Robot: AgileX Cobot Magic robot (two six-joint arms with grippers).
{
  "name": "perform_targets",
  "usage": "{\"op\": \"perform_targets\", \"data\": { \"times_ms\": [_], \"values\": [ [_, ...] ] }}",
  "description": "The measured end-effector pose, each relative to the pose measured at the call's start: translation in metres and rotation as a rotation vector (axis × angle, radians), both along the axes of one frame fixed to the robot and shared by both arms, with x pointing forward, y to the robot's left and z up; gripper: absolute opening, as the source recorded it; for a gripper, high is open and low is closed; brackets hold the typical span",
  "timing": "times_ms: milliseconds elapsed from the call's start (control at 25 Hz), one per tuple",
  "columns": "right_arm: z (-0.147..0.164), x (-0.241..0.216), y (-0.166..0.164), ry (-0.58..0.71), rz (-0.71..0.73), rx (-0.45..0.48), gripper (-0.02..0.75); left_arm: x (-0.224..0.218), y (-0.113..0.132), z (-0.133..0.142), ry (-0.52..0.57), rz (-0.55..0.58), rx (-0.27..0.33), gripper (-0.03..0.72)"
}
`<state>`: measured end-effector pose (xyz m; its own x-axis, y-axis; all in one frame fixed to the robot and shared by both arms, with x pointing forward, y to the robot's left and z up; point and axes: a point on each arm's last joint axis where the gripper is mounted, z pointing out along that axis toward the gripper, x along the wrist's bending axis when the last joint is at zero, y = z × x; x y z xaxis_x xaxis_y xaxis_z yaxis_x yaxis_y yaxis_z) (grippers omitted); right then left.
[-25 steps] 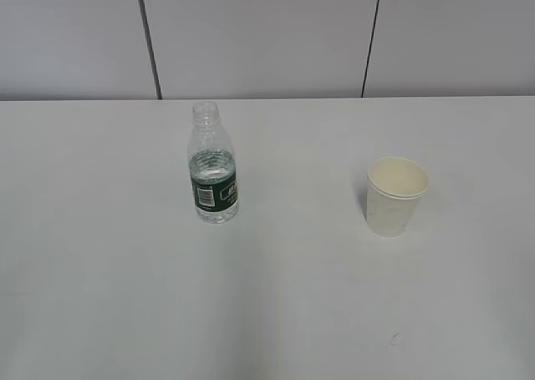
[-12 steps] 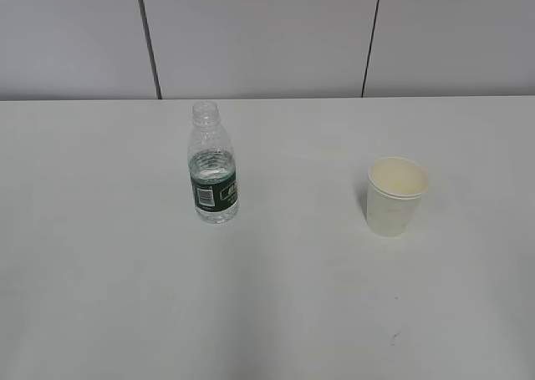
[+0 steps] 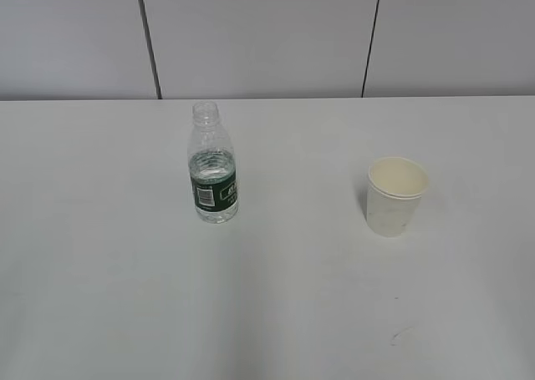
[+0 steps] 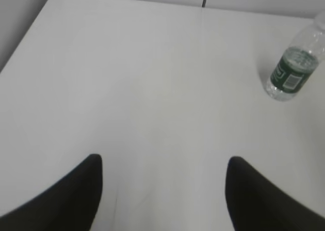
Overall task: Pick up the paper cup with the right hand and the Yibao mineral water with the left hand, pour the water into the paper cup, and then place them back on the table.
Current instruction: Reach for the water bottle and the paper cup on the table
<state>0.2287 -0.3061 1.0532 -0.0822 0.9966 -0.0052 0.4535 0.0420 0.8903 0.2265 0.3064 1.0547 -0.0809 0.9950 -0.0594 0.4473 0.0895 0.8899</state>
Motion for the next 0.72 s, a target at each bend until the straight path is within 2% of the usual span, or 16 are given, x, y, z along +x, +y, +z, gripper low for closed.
{"op": "perform_targets", "data": {
  "times_ms": [240,480,720],
  "values": [
    [0.015,0.014,0.002,-0.061,0.001,0.007,0.585,0.006,-0.001,0.025,-0.2,-0.009,0.005,0.468],
    [0.031,0.036,0.005,-0.176,0.008,0.0,0.585,0.037,-0.002,0.044,-0.288,-0.021,0.011,0.468],
    [0.039,0.059,0.006,-0.217,0.002,-0.058,0.585,0.082,-0.004,0.06,-0.374,-0.038,0.011,0.468]
  ]
}}
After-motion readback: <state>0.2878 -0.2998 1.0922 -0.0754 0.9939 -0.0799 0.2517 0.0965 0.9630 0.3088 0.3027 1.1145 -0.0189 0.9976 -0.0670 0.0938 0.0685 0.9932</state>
